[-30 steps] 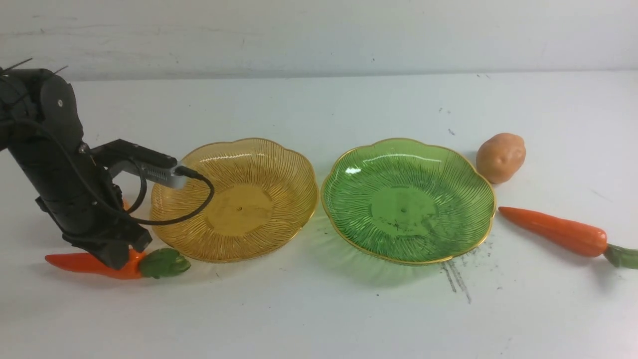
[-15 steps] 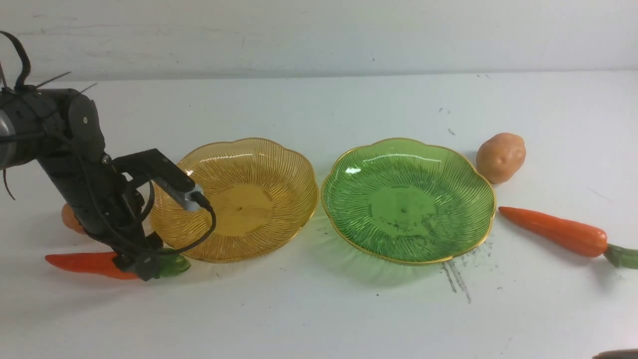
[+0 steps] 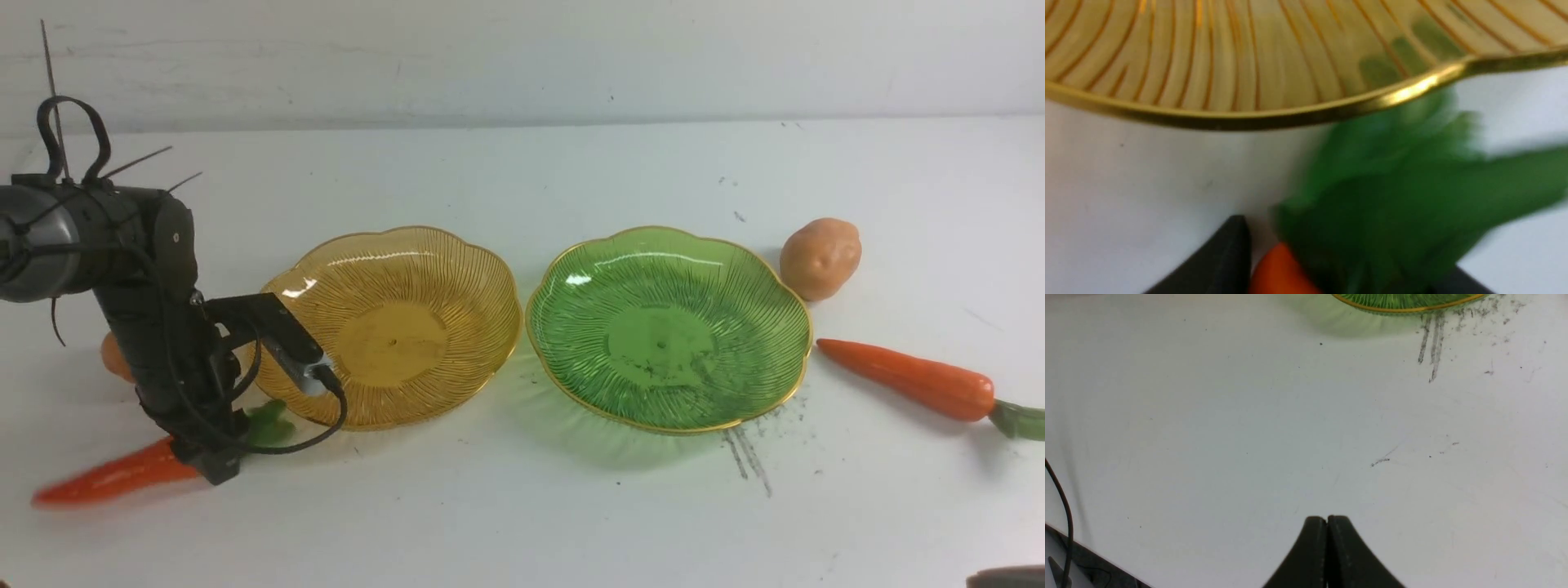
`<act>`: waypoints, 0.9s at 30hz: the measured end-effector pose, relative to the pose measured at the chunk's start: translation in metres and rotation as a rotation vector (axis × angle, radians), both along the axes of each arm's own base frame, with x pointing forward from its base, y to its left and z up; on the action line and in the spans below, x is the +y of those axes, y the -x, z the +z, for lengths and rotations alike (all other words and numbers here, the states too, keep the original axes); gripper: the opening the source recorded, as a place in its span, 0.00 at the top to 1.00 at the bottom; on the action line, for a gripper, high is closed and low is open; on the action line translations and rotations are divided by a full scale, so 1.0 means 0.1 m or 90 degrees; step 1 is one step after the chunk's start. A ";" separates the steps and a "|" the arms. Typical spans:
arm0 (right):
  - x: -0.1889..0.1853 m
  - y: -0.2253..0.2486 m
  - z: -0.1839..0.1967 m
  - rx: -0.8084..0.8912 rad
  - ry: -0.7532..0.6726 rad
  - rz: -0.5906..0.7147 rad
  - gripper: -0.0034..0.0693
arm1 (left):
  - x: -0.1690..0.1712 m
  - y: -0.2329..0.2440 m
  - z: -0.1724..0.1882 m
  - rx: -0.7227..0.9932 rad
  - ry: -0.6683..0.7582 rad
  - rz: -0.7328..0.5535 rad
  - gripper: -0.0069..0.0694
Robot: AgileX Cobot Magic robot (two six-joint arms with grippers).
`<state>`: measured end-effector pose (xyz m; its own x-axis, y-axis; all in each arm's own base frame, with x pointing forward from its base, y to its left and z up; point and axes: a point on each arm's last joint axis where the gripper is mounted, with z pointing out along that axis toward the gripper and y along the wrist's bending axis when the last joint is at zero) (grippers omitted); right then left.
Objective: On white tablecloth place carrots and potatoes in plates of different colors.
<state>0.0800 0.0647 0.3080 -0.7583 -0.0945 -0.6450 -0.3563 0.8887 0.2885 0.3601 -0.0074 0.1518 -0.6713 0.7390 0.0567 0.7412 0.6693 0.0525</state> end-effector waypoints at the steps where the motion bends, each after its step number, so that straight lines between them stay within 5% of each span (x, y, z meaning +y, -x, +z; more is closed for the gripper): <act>1: 0.00 0.00 0.00 -0.001 -0.001 0.000 0.97 | 0.01 0.00 0.01 0.001 -0.005 0.009 0.45; 9: 0.01 -0.02 0.02 -0.019 -0.015 0.000 0.97 | 0.04 -0.17 0.51 -0.082 -0.018 0.190 0.44; 14: 0.02 -0.02 0.03 -0.024 -0.019 -0.001 0.97 | -0.25 -0.36 1.13 -0.177 0.150 0.272 0.44; 21: 0.01 -0.03 0.04 -0.031 -0.016 -0.001 0.97 | -0.87 -0.49 1.47 -0.282 0.268 0.191 0.44; 27: 0.00 -0.05 0.04 -0.046 0.000 -0.004 0.97 | -1.25 -0.67 1.30 -0.365 0.295 0.114 0.44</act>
